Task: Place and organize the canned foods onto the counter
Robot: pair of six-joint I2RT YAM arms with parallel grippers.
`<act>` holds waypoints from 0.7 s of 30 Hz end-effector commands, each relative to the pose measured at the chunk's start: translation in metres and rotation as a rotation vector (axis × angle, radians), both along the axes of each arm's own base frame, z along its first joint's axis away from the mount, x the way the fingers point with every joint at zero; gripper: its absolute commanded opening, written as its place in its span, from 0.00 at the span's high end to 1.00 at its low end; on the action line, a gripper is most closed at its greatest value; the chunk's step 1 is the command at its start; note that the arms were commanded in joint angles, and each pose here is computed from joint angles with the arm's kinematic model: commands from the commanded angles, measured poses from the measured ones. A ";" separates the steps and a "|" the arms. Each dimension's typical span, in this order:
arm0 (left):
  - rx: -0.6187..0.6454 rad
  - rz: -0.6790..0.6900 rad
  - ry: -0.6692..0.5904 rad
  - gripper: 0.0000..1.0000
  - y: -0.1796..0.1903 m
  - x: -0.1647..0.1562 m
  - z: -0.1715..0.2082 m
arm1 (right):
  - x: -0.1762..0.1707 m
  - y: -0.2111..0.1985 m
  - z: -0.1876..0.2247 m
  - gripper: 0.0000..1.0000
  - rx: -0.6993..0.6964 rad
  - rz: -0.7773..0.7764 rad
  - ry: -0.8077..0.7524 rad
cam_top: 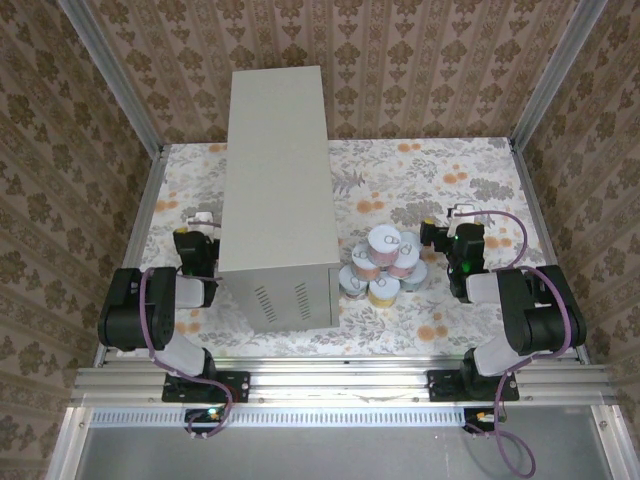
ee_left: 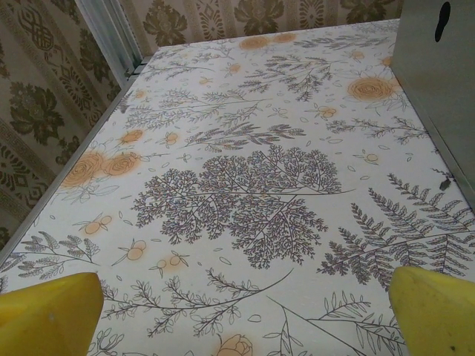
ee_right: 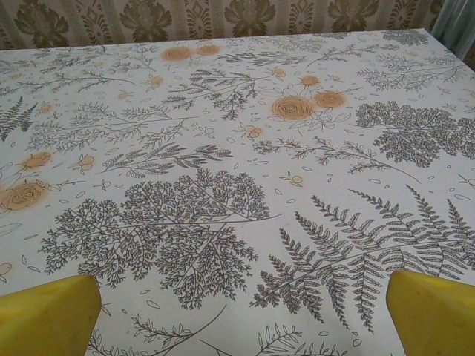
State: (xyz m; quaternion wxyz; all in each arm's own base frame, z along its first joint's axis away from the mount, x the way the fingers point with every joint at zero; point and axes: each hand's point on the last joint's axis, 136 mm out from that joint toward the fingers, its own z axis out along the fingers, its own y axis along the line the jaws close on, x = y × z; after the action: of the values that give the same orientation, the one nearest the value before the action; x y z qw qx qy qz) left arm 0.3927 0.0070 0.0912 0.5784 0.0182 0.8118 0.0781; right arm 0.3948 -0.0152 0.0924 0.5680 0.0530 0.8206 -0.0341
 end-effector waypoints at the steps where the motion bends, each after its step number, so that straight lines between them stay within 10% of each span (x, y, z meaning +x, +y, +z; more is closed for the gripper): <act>1: -0.011 -0.021 -0.005 0.00 -0.003 0.006 0.006 | 0.003 -0.003 0.007 0.00 -0.005 -0.026 -0.022; 12: -0.019 -0.031 -0.005 0.00 -0.003 0.006 0.006 | 0.003 -0.003 0.007 0.00 -0.005 -0.026 -0.023; 21: 0.013 0.212 0.023 0.00 0.032 0.001 0.031 | 0.003 -0.003 0.008 0.00 -0.005 -0.026 -0.024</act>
State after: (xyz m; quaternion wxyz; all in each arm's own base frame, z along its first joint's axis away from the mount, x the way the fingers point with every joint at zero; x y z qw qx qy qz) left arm 0.3934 0.0220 0.1009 0.5593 -0.0140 0.8223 0.1036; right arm 0.3948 -0.0153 0.0924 0.5680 0.0531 0.8206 -0.0343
